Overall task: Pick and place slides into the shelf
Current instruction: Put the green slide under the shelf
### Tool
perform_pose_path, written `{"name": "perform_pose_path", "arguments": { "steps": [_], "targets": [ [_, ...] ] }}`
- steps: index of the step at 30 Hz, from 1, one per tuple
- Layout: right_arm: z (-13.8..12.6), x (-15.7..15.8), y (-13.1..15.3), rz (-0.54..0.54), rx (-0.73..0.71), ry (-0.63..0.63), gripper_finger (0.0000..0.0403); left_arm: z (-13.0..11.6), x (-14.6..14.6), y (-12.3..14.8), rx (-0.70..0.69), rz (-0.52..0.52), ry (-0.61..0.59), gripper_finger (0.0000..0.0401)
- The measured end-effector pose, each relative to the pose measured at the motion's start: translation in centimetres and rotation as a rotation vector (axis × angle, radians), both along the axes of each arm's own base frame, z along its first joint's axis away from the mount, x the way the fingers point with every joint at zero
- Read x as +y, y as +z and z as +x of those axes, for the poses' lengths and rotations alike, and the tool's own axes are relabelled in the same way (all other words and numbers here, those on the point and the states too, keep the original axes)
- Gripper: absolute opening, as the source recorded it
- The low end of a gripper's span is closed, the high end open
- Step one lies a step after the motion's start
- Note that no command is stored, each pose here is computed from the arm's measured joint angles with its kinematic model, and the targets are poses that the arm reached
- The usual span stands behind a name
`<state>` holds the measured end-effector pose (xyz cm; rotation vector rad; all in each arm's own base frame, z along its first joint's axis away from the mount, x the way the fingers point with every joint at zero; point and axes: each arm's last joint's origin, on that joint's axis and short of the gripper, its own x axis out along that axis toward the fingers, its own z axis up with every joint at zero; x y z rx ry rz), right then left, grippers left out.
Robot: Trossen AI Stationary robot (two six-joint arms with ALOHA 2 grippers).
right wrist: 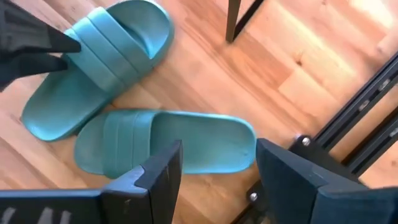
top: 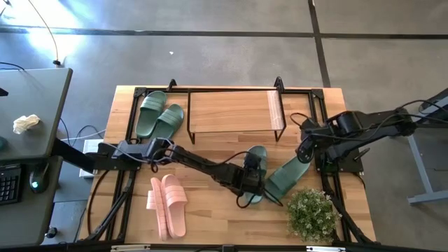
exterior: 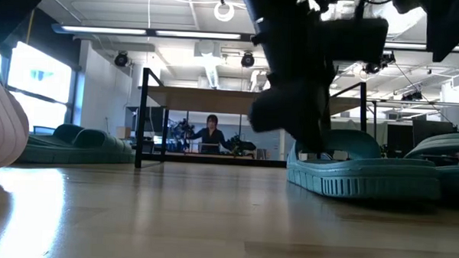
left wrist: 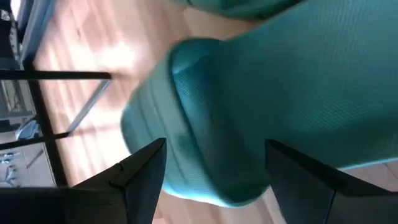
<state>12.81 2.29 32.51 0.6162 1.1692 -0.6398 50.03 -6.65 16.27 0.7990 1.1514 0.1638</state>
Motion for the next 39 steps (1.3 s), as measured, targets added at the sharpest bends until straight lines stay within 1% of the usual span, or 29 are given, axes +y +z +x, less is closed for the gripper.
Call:
{"name": "perform_pose_path", "arguments": {
  "steps": [7,10,12,14,18,19,20,24,27,32,35,39],
  "targets": [
    [0.1,-0.1,0.0,-0.051,-0.001,0.028,0.0193,-0.2,0.5,-0.6,-0.017,0.122,0.06,0.0249],
    [0.1,-0.1,0.0,-0.057,-0.002,0.028,0.0193,0.0,0.9,-0.6,-0.039,0.156,0.085,0.0223],
    [0.1,-0.1,0.0,-0.057,-0.002,0.027,0.0193,0.1,1.3,-0.6,-0.047,0.151,0.093,0.0191],
    [0.1,-0.1,0.0,-0.056,-0.002,0.027,0.0193,0.2,1.8,-0.6,-0.043,0.127,0.092,0.0149],
    [0.1,-0.1,0.0,-0.056,-0.002,0.028,0.0193,0.2,2.1,-0.7,-0.035,0.09,0.084,0.0044],
    [0.1,-0.1,0.0,-0.056,-0.002,0.028,0.0193,0.2,2.1,-0.7,-0.032,0.089,0.084,0.0024],
    [0.1,-0.1,0.0,-0.057,-0.002,0.028,0.0193,0.1,2.0,-0.7,-0.029,0.089,0.086,0.0014],
    [0.1,-0.1,0.0,-0.059,-0.001,0.03,0.0193,-0.7,1.3,-0.9,0.0,0.112,0.139,0.0022],
    [0.1,-0.1,0.0,-0.067,0.0,0.04,0.0192,-1.7,0.6,-1.1,0.053,0.123,0.177,0.0007],
    [0.1,-0.2,0.0,-0.091,-0.005,0.035,0.0192,-3.6,-0.9,-1.2,0.096,0.163,0.282,0.0007],
    [0.1,-0.2,0.0,-0.102,-0.007,0.032,0.0192,-4.4,-1.6,-1.2,0.083,0.183,0.344,0.0005],
    [0.1,-0.2,0.0,-0.103,-0.006,0.035,0.0192,-4.6,-1.5,-1.2,0.053,0.183,0.392,0.0003]
  ]
}}
